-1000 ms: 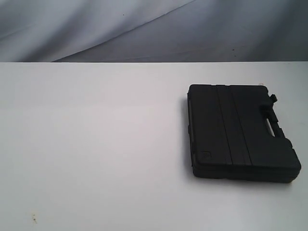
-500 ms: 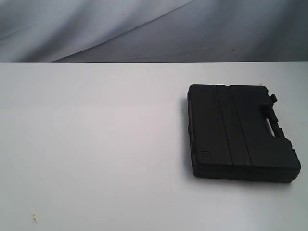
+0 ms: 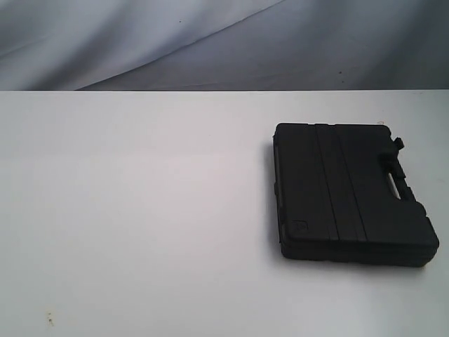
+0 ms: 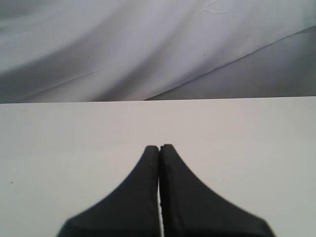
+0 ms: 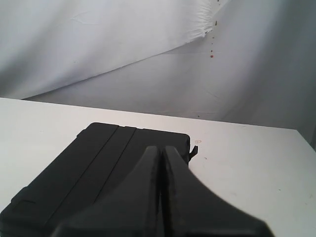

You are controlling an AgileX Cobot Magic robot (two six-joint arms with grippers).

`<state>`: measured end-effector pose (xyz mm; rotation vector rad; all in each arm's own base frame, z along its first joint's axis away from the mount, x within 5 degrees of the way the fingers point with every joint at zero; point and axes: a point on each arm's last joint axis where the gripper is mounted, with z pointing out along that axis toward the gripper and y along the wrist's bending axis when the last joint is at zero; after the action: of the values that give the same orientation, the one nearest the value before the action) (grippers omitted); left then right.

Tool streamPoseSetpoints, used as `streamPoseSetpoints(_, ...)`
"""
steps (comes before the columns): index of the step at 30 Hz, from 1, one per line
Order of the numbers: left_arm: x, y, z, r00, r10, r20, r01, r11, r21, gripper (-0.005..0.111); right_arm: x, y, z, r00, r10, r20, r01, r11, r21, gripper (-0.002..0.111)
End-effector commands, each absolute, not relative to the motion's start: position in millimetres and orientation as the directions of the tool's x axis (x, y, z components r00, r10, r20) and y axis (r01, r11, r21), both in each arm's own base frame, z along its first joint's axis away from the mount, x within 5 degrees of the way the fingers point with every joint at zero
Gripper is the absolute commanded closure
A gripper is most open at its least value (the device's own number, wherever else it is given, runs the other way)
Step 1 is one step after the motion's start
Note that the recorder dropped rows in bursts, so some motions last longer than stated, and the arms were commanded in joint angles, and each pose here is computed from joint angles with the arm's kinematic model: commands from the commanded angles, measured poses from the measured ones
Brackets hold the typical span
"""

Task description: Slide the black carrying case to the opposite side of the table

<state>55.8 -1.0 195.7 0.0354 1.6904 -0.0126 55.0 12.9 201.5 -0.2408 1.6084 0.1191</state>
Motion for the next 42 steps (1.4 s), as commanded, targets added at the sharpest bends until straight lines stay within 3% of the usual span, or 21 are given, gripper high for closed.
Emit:
streamPoseSetpoints(1,55.9,-1.0,195.2,-0.110,0.013,-0.994,0.030,0.999,0.010,0.107,54.9,12.8,200.1,-0.033,-0.105,-0.994,-0.229,0.969,-0.095,0.108)
streamPoseSetpoints(17,55.9,-1.0,195.2,-0.110,0.013,-0.994,0.030,0.999,0.010,0.107,54.8,12.8,199.7,-0.039,-0.101,-0.994,-0.229,0.969,-0.089,0.108)
streamPoseSetpoints(32,55.9,-1.0,195.2,-0.110,0.013,-0.994,0.030,0.999,0.010,0.107,56.4,1.5,201.3,-0.041,-0.093,-0.995,-0.027,0.995,-0.092,0.108)
streamPoseSetpoints(42,55.9,-1.0,195.2,-0.110,0.013,-0.994,0.030,0.999,0.010,0.107,56.2,1.4,198.9,-0.068,-0.071,-0.995,-0.025,0.997,-0.070,0.108)
